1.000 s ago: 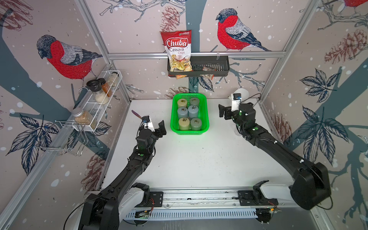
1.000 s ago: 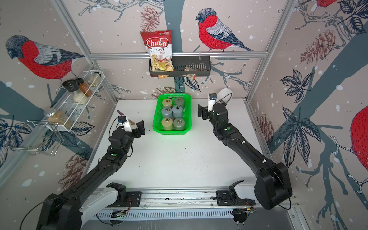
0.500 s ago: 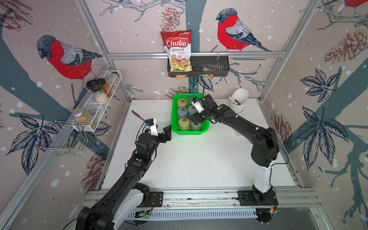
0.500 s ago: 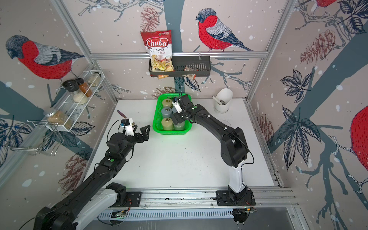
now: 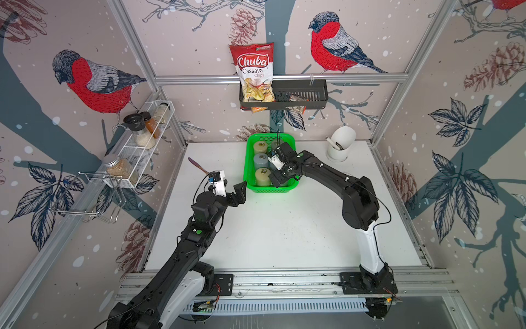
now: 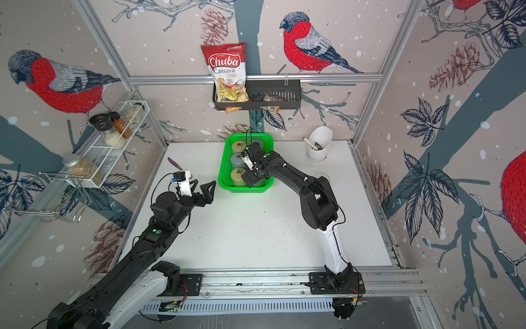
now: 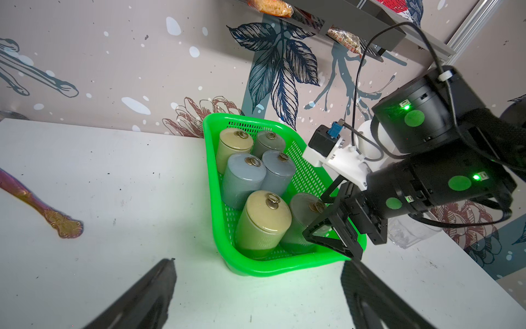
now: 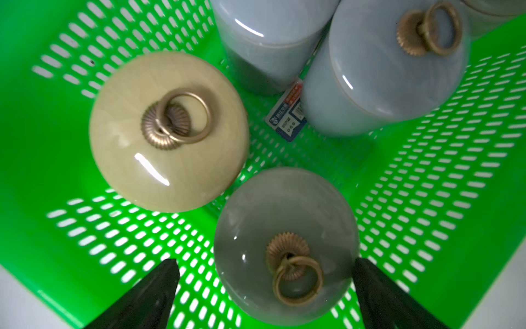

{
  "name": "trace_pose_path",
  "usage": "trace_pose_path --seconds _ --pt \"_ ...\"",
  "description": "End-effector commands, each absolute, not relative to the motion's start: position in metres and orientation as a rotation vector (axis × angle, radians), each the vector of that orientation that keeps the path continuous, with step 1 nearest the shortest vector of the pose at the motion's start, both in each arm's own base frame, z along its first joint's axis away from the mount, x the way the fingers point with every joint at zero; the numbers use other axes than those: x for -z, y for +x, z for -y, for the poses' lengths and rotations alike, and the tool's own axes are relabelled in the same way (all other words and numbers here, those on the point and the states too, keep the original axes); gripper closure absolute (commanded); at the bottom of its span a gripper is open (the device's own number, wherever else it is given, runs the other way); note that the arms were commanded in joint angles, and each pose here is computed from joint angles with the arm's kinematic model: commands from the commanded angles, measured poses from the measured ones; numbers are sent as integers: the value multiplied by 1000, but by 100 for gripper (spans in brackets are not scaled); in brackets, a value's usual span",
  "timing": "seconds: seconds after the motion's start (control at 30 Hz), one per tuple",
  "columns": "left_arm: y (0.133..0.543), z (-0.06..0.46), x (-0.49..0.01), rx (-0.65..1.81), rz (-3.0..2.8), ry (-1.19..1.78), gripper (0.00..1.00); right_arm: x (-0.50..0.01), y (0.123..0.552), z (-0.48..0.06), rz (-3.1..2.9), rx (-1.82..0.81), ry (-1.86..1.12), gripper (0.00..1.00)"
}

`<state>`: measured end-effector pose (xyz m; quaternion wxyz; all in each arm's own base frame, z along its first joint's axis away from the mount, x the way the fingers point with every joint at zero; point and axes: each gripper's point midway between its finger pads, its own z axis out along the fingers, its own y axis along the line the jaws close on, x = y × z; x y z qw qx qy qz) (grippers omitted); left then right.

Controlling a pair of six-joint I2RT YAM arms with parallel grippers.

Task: Take the tea canister out of the basket
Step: Pick up the tea canister from the basket.

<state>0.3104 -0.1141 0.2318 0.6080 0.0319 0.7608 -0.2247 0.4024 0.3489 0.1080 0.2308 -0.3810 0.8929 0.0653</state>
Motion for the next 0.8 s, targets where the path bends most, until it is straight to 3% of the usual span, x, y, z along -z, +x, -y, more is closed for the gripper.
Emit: trace_pose_path --seconds 0.0,0.63,0.77 --pt "310 121 -237 547 -1747 111 5 -100 401 -346 -2483 -187 -1067 0" --pt "310 128 -245 551 -1754 151 6 -80 415 -350 -2528 -168 -1071 0" --pt "309 127 -246 547 -1756 152 6 -78 415 -350 -2536 -168 -1071 5"
